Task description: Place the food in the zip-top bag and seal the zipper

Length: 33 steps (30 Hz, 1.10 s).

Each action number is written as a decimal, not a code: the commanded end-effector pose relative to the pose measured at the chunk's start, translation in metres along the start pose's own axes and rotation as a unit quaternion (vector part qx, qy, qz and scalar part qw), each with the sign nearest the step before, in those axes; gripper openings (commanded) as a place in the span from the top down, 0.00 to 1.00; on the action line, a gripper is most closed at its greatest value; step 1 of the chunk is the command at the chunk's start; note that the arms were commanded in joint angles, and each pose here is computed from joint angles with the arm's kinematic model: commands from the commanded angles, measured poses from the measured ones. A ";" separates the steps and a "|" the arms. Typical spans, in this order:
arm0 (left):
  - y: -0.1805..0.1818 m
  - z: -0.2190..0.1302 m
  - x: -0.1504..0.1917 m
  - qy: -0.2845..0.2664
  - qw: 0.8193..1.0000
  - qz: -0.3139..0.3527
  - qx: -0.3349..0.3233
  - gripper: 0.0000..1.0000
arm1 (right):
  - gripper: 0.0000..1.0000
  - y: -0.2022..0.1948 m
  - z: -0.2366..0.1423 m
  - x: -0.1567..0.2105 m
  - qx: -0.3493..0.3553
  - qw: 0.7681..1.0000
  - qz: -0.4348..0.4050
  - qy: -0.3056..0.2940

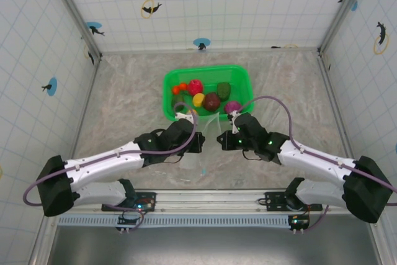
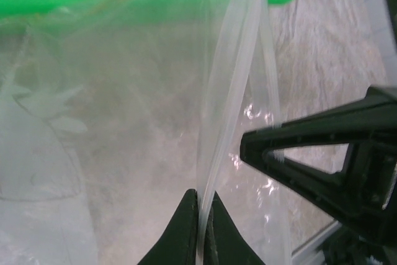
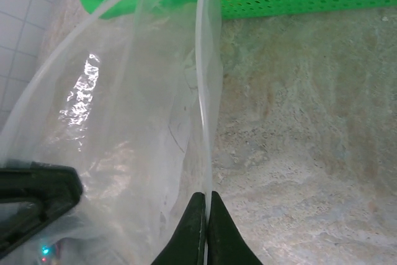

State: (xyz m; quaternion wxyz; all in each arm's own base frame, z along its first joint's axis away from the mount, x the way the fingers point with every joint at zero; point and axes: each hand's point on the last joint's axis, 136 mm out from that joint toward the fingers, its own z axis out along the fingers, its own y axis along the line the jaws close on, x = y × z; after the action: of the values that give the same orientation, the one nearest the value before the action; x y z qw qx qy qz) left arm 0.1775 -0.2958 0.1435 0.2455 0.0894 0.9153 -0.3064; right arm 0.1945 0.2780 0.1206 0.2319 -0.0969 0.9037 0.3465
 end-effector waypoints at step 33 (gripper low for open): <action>0.024 -0.047 -0.035 -0.022 1.000 -0.008 0.011 1.00 | 0.42 0.034 -0.020 -0.040 0.024 0.990 -0.136 -0.036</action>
State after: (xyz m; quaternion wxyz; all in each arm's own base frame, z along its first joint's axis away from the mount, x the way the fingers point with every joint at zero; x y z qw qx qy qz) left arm 0.1889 -0.2718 0.1829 0.2453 0.0931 0.9016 -0.3440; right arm 0.1981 0.2791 0.1294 0.2635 -0.1871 0.9060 0.2733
